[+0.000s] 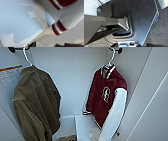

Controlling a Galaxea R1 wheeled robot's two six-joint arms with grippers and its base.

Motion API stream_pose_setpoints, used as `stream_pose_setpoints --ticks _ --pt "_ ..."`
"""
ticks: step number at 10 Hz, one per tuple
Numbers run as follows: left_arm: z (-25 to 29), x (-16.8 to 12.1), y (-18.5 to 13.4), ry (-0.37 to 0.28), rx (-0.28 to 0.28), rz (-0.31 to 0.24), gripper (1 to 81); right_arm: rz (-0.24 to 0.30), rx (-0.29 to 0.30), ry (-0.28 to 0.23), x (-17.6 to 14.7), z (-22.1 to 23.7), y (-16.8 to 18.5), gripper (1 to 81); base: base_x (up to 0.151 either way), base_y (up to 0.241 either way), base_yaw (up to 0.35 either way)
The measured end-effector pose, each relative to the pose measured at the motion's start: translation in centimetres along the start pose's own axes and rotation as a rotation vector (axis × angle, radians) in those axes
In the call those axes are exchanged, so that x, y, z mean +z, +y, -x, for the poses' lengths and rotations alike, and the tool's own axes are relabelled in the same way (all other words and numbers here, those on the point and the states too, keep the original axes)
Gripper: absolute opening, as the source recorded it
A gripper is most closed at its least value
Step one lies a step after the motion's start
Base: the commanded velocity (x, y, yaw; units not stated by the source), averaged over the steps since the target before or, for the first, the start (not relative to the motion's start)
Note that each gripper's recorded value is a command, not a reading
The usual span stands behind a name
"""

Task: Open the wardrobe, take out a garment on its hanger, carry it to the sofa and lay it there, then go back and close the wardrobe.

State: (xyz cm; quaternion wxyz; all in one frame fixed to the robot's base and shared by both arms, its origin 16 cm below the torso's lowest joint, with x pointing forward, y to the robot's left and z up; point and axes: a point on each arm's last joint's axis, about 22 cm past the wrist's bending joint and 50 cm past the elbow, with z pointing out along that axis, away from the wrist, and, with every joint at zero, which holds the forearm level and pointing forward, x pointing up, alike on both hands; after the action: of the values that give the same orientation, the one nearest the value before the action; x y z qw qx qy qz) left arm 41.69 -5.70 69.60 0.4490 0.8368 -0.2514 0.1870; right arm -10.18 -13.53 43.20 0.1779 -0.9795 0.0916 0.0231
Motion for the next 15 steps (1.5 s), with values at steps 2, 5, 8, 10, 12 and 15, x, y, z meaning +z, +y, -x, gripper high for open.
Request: stream_pose_setpoints --ticks 2,5,8,10,12,15 --pt "-3.9 -0.4 1.3 -0.006 0.007 0.030 81.1 0.002 0.000 0.002 0.0 -0.1 0.1 81.1 0.000 0.000 0.000" --pt "-12.6 -2.4 1.8 0.060 0.018 0.033 81.1 0.002 0.007 0.001 0.0 -0.1 0.1 81.1 0.000 0.000 0.000" --pt "-17.9 -3.3 4.3 0.079 0.021 0.072 81.1 0.001 0.009 0.002 0.0 -0.2 0.0 81.1 0.000 0.000 0.000" --pt "-22.0 -3.9 6.6 0.103 0.015 0.102 81.1 0.005 0.020 0.001 -0.1 -0.2 0.2 81.1 0.000 0.000 0.000" --pt "-27.0 -5.0 9.5 0.135 0.014 0.130 81.1 0.008 0.025 0.006 -0.1 -0.5 0.4 81.1 0.000 0.000 0.000" --pt "-33.9 -7.1 14.0 0.181 -0.073 0.172 81.1 0.009 0.056 0.011 -0.1 -0.7 0.4 81.1 0.000 0.000 0.000"
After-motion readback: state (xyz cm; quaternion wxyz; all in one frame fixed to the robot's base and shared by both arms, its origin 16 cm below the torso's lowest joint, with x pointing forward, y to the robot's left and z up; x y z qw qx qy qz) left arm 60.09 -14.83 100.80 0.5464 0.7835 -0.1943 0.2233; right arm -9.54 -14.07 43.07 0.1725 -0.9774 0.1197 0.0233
